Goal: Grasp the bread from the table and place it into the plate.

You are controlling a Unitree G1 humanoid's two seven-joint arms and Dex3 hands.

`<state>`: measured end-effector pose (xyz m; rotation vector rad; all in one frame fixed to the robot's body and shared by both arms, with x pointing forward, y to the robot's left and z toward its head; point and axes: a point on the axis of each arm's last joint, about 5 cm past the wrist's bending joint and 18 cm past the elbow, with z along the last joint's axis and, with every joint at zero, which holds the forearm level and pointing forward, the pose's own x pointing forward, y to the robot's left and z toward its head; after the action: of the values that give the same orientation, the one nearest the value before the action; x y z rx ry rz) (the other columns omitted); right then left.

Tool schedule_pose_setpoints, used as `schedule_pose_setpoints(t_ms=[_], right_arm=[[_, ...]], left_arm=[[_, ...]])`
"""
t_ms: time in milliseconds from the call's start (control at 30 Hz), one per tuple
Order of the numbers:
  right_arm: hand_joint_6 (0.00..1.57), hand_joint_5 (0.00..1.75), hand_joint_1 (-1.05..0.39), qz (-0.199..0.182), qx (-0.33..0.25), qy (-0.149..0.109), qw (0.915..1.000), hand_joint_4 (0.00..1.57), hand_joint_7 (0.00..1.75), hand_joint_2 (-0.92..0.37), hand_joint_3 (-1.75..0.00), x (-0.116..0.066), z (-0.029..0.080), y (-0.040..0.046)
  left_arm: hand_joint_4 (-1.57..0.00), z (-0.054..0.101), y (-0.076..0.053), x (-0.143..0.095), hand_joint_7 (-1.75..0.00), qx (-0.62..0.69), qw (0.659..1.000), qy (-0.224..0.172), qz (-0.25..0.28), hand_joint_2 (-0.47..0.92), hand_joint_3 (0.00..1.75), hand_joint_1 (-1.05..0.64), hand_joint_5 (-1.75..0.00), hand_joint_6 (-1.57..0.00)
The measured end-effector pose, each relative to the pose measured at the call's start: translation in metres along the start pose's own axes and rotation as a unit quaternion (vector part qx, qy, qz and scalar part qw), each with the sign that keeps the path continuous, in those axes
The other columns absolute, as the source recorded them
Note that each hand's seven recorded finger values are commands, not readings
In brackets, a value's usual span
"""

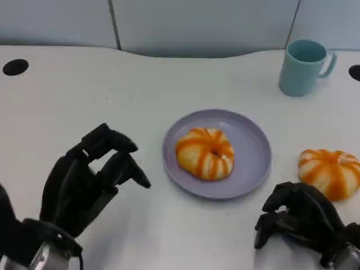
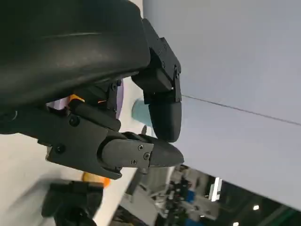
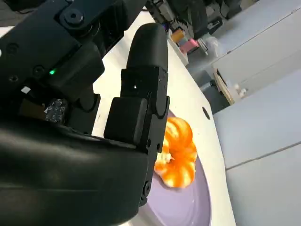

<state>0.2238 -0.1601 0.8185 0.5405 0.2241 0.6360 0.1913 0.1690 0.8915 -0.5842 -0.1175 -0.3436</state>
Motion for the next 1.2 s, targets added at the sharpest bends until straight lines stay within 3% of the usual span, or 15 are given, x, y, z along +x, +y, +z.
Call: schedule_pose_setpoints(t_ms=[233, 433, 800, 1200], right_arm=[[1.57, 0.57, -1.05, 0.000, -0.002, 0.000, 1.0000, 1.57, 0.34, -0.51, -0.01, 0.000, 0.000, 0.0001], [1.57, 0.58, -1.05, -0.006, -0.007, 0.001, 1.0000, 1.57, 0.36, -0.52, -0.01, -0.002, 0.000, -0.0006], [1.57, 0.57, -1.05, -0.003, -0.011, 0.001, 0.9999, 1.57, 0.33, -0.53, -0.01, -0.006, 0.001, -0.0066], [1.57, 0.57, -1.05, 0.001, -0.011, 0.001, 0.9999, 1.57, 0.33, -0.53, 0.00, -0.005, 0.002, -0.0084]], left_arm=[[-0.75, -0.008, 0.001, -0.025, -1.75, -0.036, 0.999, -0.007, 0.037, 0.92, 0.47, -0.52, -1.75, -0.46], [-0.77, -0.021, 0.002, -0.047, -1.75, -0.048, 0.997, 0.013, 0.066, 0.92, 0.45, -0.50, -1.75, -0.46], [-0.79, -0.034, 0.004, -0.047, -1.75, -0.045, 0.996, 0.018, 0.071, 0.92, 0.42, -0.51, -1.75, -0.49], [-0.81, -0.035, 0.008, -0.046, -1.75, -0.041, 0.996, 0.010, 0.072, 0.92, 0.39, -0.51, -1.75, -0.51]])
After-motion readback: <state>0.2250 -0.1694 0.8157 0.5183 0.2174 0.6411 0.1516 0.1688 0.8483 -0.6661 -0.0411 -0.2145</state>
